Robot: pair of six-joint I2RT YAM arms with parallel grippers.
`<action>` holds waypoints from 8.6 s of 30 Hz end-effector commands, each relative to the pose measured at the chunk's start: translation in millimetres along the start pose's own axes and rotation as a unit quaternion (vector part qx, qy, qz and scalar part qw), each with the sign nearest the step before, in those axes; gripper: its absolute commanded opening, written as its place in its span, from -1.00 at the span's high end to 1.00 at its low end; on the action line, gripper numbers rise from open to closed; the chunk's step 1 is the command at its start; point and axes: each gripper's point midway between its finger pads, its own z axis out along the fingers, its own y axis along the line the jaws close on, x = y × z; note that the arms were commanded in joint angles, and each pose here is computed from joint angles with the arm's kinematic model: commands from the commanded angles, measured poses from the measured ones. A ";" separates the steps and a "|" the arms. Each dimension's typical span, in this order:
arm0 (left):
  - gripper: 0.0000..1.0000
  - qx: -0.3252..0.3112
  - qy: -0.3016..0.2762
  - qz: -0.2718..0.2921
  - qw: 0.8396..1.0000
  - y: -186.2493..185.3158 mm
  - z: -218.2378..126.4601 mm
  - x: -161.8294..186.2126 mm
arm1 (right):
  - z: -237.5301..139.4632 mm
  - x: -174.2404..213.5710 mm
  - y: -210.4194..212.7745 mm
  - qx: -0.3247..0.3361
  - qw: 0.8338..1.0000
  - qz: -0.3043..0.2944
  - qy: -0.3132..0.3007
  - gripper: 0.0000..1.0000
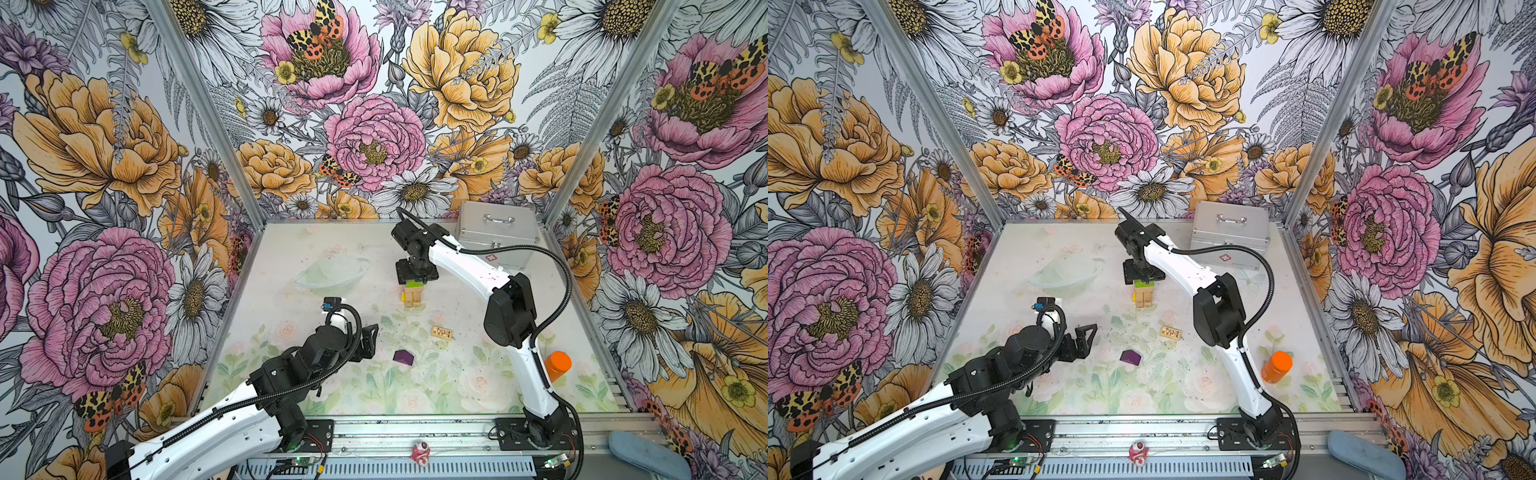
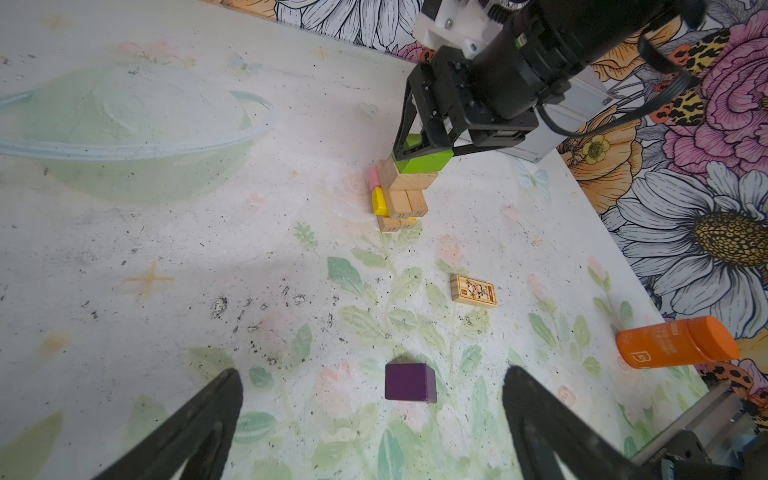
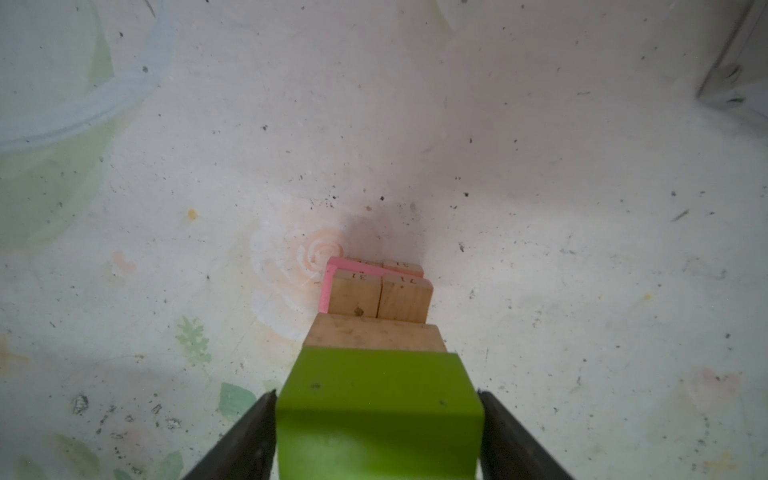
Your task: Build the wood block tower
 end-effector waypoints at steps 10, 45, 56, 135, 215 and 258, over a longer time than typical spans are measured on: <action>-0.98 0.014 -0.008 -0.002 1.000 -4.6 -7.5 -9.0 | -55.4 -21.6 6.3 -0.028 0.997 0.003 -0.070 -0.79; -0.97 0.092 -0.002 0.117 0.989 -163.4 -49.3 11.0 | -116.8 140.2 -113.2 0.002 0.987 0.073 -0.141 -0.80; -0.97 0.096 -0.007 0.141 0.985 -193.3 -52.5 20.2 | -95.5 183.6 -122.6 -0.018 0.988 0.092 -0.120 -0.80; -0.98 0.046 -0.011 0.053 0.998 -48.0 -22.4 11.6 | 17.0 155.3 -40.1 -0.026 0.979 0.202 -0.011 -0.83; -0.98 0.046 -0.019 0.032 0.998 -34.1 -24.7 8.6 | 51.6 166.1 -56.9 0.026 0.986 0.158 0.042 -0.28; -0.97 0.025 -0.025 0.024 0.999 -28.9 -20.1 2.8 | -70.1 38.3 -47.4 -0.001 0.994 0.069 -0.084 -0.12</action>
